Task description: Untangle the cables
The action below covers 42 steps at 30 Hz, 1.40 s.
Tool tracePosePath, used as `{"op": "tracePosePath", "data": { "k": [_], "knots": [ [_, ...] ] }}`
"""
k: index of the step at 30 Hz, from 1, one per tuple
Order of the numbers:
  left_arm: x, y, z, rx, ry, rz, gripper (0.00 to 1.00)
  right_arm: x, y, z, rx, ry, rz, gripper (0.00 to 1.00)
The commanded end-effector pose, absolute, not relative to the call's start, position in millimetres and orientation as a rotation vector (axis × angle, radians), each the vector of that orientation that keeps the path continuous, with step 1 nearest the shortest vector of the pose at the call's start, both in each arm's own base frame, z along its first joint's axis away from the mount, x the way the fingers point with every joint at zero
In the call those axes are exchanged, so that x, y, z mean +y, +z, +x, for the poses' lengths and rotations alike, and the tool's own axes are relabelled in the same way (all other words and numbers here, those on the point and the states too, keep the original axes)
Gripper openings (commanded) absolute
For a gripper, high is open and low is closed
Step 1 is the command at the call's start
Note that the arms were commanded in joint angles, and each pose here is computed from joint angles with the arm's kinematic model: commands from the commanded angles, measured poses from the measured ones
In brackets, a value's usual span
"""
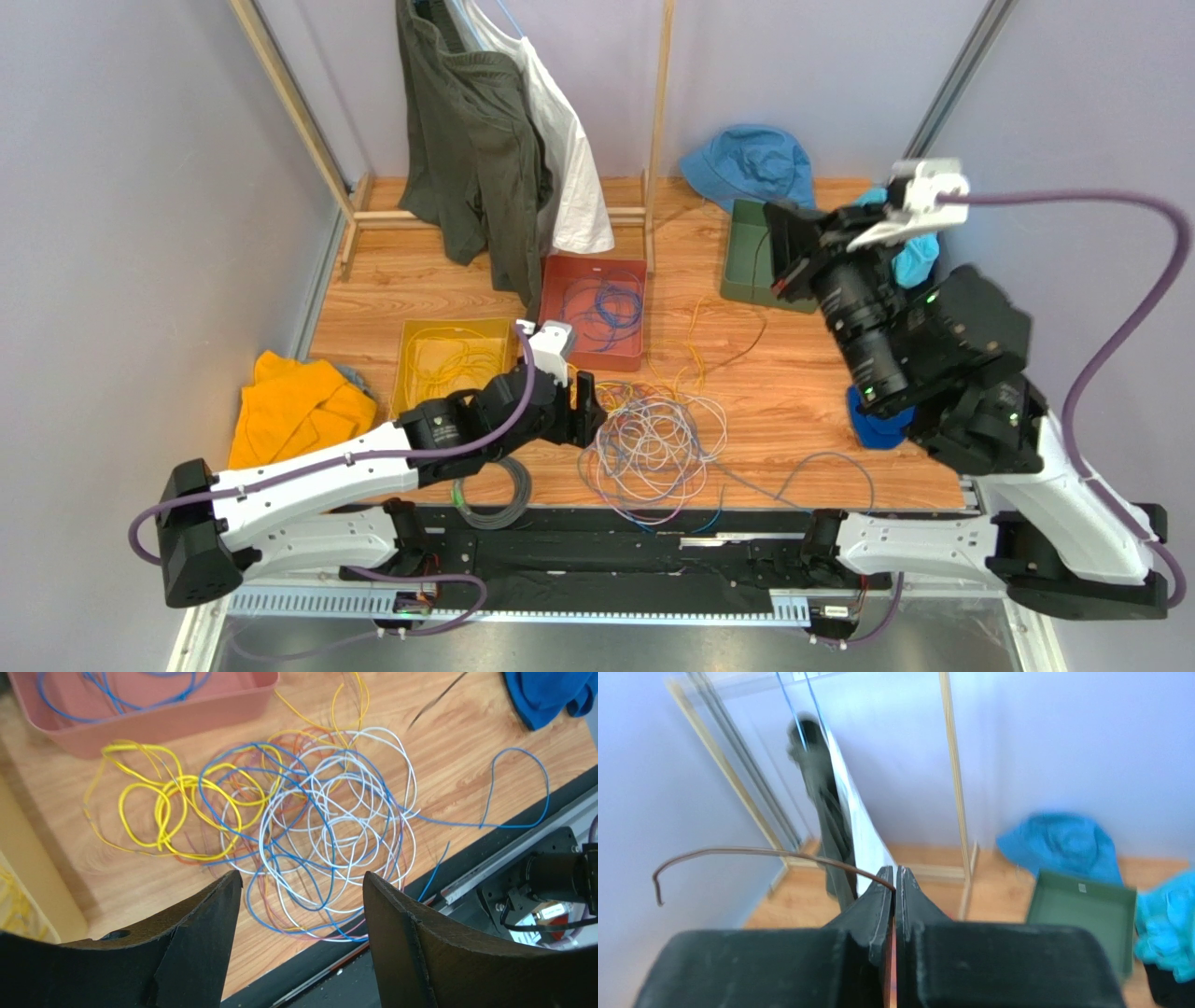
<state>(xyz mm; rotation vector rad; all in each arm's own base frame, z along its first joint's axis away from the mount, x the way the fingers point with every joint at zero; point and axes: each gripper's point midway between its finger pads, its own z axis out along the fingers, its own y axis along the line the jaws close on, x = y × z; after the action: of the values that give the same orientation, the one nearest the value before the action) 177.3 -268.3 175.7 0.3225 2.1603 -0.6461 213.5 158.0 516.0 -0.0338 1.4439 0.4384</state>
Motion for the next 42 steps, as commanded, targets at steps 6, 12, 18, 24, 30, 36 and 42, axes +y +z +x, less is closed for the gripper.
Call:
{"op": "tracePosePath", "data": {
  "k": [6,12,18,24,30,36,42],
  "knots": [
    [-315,186,171,2.005,-1.002,0.278,0.69,153,612,214,1.325,0.436,-0.032,0.00],
    [-317,162,153,2.059,-1.073,0.304,0.65,152,558,257,1.454,0.246,-0.016,0.00],
    [-293,140,133,2.062,-1.119,0.273,0.65,122,497,338,1.628,0.297,0.174,0.00],
    [-264,136,120,2.043,-1.161,0.196,0.64,109,485,411,1.646,0.228,0.287,0.00],
    [-245,121,113,2.072,-1.168,0.125,0.64,86,489,473,1.587,0.136,0.385,0.00],
    [-241,110,110,2.094,-1.180,0.102,0.64,69,488,517,1.529,0.104,0.445,0.00],
    [-244,98,106,2.122,-1.182,0.125,0.64,33,491,542,1.468,0.023,0.511,0.00]
  ]
}}
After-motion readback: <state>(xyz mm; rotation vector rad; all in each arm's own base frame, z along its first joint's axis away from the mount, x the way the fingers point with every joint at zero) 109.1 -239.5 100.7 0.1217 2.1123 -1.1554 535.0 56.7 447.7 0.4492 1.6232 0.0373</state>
